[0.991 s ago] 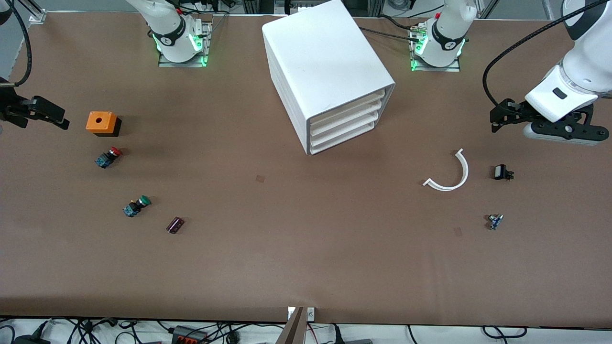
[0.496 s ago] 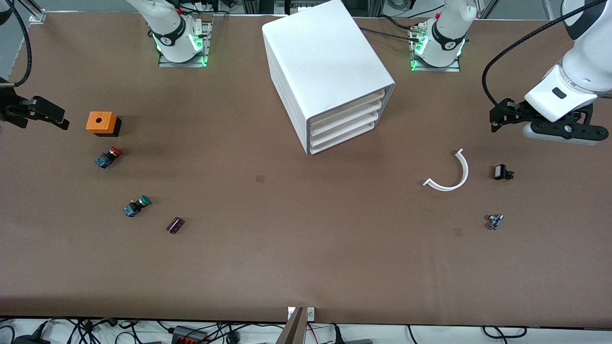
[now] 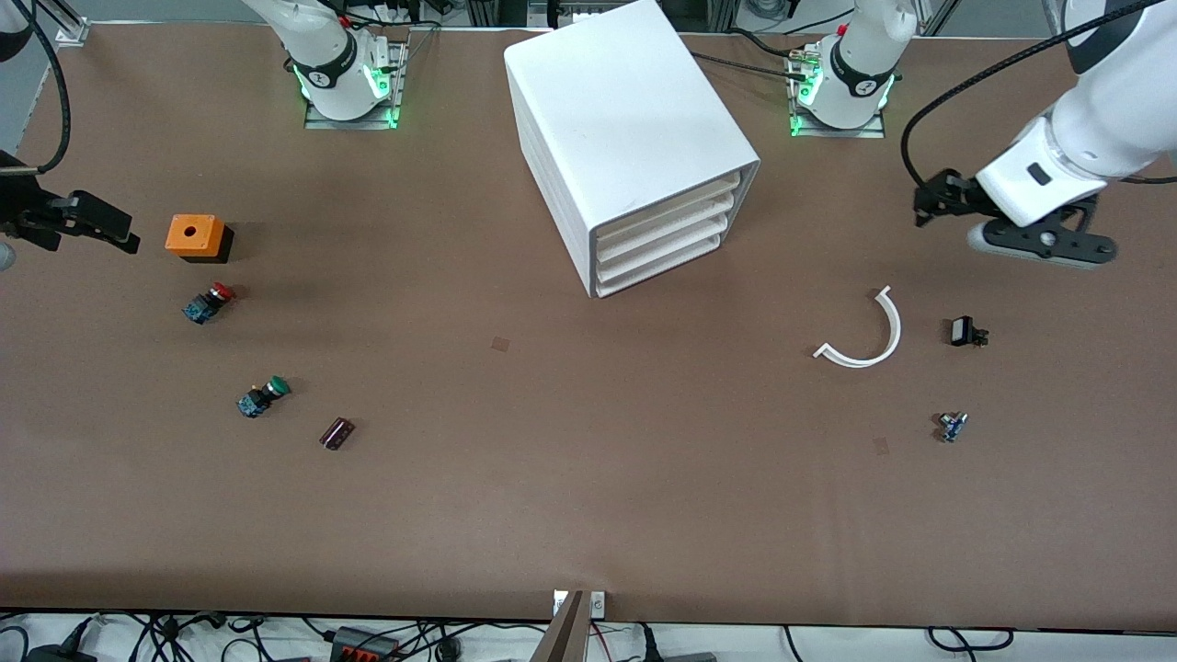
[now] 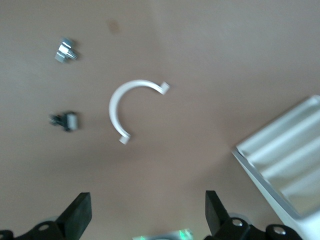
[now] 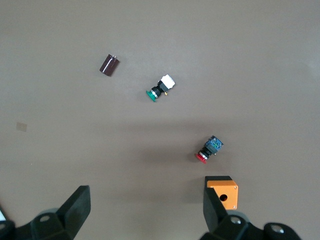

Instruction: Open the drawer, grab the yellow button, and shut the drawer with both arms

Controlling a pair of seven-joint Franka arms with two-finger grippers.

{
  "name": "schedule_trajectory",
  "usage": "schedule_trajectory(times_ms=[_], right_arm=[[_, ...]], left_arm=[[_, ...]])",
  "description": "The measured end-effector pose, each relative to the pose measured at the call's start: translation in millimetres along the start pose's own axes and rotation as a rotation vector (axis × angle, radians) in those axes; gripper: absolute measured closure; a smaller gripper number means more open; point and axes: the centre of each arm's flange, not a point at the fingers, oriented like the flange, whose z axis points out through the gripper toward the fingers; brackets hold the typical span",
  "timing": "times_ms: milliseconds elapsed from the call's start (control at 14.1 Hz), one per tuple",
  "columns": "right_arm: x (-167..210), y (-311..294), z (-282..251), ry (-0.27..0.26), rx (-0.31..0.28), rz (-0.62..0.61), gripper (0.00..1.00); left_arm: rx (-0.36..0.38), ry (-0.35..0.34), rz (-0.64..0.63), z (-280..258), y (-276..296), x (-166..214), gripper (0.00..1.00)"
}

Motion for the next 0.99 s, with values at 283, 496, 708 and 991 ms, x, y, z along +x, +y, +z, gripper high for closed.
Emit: schedule_trajectory(times_ms=[283, 496, 708, 991], right_arm=[[12.6, -25.0, 19.4, -0.007, 0.0, -0.043, 0.0], [18.7, -62.4, 34.6, -0.025, -0.001, -0.103, 0.0], [23.6, -95.6, 52.5, -0.046, 0.038, -0.141, 0.0], [30.6, -116.9, 66.8, -0.055, 0.076, -0.16, 0.0]], left_arm=[[-0.165, -0.135, 0.016, 30.8, 15.4, 5.3, 0.0], [-0.314, -0.178, 0.137, 59.6, 21.9, 22.7, 0.0], [-0.5, -0.219, 0.252, 102.7, 27.7, 44.4, 0.0], [-0.832, -0.229, 0.342, 174.0, 36.9, 75.6, 0.0]])
